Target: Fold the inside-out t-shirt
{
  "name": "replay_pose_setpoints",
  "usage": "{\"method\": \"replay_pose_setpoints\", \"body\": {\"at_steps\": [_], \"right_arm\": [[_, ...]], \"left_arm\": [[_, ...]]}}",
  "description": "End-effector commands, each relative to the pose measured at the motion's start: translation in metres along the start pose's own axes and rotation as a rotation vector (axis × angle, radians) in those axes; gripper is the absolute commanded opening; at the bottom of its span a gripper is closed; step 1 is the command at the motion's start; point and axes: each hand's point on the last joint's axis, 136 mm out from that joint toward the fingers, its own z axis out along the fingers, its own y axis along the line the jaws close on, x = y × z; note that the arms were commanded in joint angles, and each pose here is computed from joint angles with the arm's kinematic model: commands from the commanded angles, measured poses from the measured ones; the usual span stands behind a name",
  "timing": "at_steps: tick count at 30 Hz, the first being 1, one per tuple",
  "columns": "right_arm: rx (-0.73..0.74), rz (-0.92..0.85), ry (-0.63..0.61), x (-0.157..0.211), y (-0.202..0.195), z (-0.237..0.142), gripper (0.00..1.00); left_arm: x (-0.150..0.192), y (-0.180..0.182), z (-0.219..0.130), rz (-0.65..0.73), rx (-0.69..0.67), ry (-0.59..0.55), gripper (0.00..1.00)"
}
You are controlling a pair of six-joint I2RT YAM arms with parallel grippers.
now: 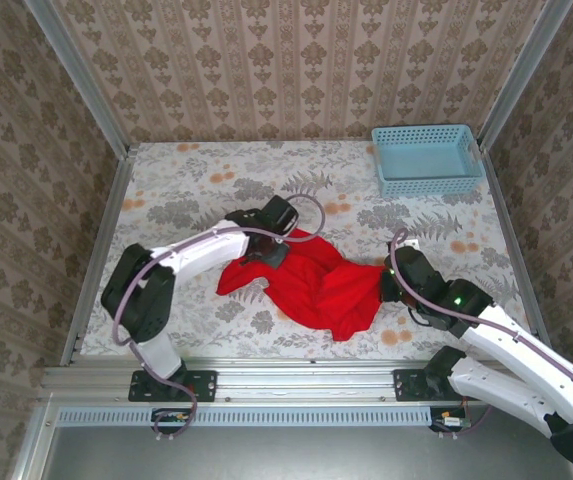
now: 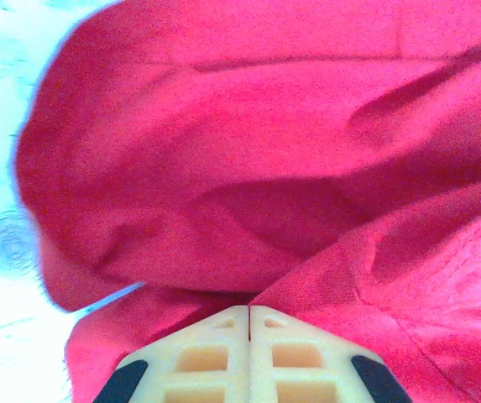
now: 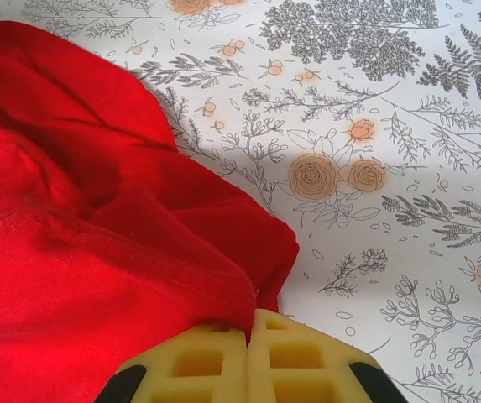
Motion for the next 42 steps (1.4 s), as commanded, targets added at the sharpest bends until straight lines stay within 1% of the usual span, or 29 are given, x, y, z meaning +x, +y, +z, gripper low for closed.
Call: {"method": "replay_pose_setpoints", "body": {"at_steps": [1,4,8,11,13,15,17,19,22,25,28,30,32,35,38,40,42], "right_arm": [[-0.006,-0.021,-0.050,-0.021,0.002,-0.013,0.00],[-0.034,-0.043,-0.082,-0.034,0.009,-0.020,0.00],[-0.109,-0.071,-0.138,-0.061,0.027,-0.036,0.00],[-0.204,-0.103,-0.192,-0.088,0.054,-0.053,0.00],[-0.268,-0.156,-0.234,-0.109,0.084,-0.068,0.00],[-0.307,-0.224,-0.269,-0.127,0.115,-0.082,0.00],[-0.350,-0.271,-0.305,-0.145,0.145,-0.098,0.00],[-0.400,-0.305,-0.360,-0.164,0.173,-0.118,0.00],[-0.483,-0.338,-0.425,-0.183,0.211,-0.147,0.00],[-0.576,-0.331,-0.470,-0.190,0.245,-0.167,0.00],[-0.679,-0.293,-0.484,-0.186,0.273,-0.178,0.00],[-0.719,-0.287,-0.488,-0.179,0.287,-0.179,0.00],[-0.724,-0.293,-0.484,-0.170,0.295,-0.175,0.00],[-0.697,-0.250,-0.454,-0.154,0.294,-0.155,0.00],[-0.663,-0.151,-0.409,-0.131,0.282,-0.125,0.00],[-0.623,-0.078,-0.380,-0.112,0.266,-0.102,0.00],[-0.568,0.006,-0.350,-0.095,0.245,-0.081,0.00]], "left_arm": [[-0.021,0.036,-0.044,-0.128,-0.081,-0.157,0.00],[-0.031,0.070,-0.080,-0.235,-0.149,-0.269,0.00],[-0.041,0.120,-0.128,-0.409,-0.187,-0.420,0.00],[-0.050,0.159,-0.178,-0.539,-0.233,-0.557,0.00],[-0.058,0.185,-0.221,-0.605,-0.273,-0.667,0.00],[-0.066,0.204,-0.265,-0.632,-0.320,-0.761,0.00],[-0.068,0.228,-0.310,-0.677,-0.387,-0.835,0.00],[-0.062,0.256,-0.359,-0.744,-0.453,-0.915,0.00],[-0.048,0.286,-0.421,-0.815,-0.540,-1.001,0.00],[-0.043,0.300,-0.479,-0.824,-0.606,-1.111,0.00],[-0.048,0.301,-0.518,-0.784,-0.631,-1.201,0.00],[-0.058,0.299,-0.532,-0.748,-0.616,-1.246,0.00],[-0.063,0.301,-0.534,-0.746,-0.609,-1.266,0.00],[-0.078,0.307,-0.518,-0.726,-0.584,-1.236,0.00],[-0.100,0.316,-0.476,-0.712,-0.518,-1.159,0.00],[-0.122,0.320,-0.432,-0.698,-0.443,-1.097,0.00],[-0.145,0.317,-0.383,-0.664,-0.385,-1.029,0.00]]}}
